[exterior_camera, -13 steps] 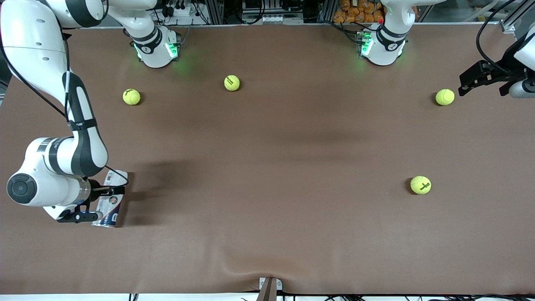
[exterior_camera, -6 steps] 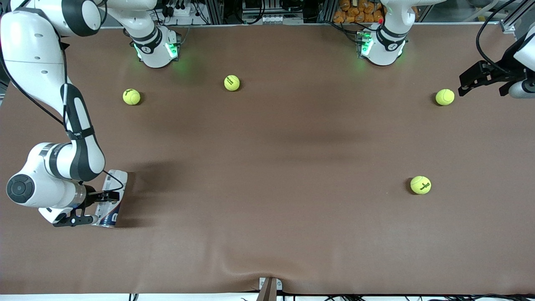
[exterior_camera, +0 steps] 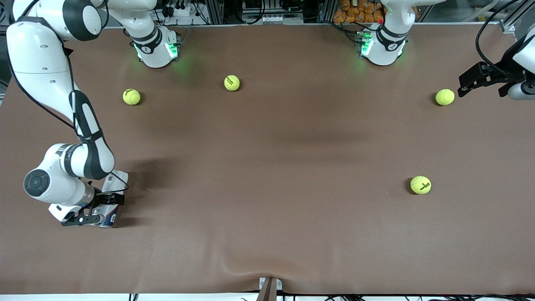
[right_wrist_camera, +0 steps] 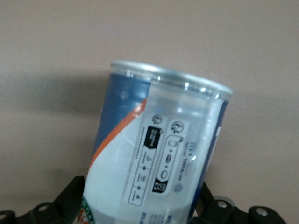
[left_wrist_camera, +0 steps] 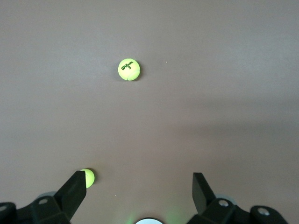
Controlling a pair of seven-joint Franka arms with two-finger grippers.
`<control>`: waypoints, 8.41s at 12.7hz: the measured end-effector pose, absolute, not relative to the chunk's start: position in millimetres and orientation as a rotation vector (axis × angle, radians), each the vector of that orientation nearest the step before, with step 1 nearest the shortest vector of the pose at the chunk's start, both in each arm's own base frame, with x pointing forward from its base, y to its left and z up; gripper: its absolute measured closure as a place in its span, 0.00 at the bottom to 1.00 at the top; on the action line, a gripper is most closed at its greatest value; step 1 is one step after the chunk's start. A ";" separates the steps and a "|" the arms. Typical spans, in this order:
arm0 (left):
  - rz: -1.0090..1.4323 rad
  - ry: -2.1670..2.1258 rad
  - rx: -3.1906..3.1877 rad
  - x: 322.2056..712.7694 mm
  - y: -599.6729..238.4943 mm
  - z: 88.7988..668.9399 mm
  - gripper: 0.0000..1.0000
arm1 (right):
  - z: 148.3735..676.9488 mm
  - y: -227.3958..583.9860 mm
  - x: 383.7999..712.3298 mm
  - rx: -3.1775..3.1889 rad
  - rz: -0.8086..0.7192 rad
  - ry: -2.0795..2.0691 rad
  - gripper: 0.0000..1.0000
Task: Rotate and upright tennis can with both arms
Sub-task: 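Lower the right gripper over the can and close on its body, then carry the can with the right gripper to the table middle, then release the can with the right gripper while the left gripper approaches, then grasp the can's end with the left gripper while the right gripper withdraws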
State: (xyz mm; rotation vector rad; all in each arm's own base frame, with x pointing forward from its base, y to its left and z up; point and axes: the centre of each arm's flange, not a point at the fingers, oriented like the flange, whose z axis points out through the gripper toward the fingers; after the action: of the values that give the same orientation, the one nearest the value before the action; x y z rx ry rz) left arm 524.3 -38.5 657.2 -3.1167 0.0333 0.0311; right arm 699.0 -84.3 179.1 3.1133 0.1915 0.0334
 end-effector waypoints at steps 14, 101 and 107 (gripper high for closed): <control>0.031 0.033 -3.117 524.3 -38.5 657.2 0.00 | 179.6 -80.4 687.7 3.132 -0.130 0.191 0.22; 0.214 -0.162 -4.480 610.9 -268.3 106.5 0.32 | 557.6 -42.4 565.4 3.132 -0.363 0.141 0.00; 0.227 -0.208 -4.508 603.5 -289.5 101.5 0.70 | 596.6 -25.5 550.0 3.179 -0.278 0.097 0.00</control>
State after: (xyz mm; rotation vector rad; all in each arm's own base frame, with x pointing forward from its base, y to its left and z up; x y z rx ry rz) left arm 603.5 -289.5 101.5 -4.5084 -0.2081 0.2275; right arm 550.0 -25.5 596.6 3.1792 0.0966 -0.2778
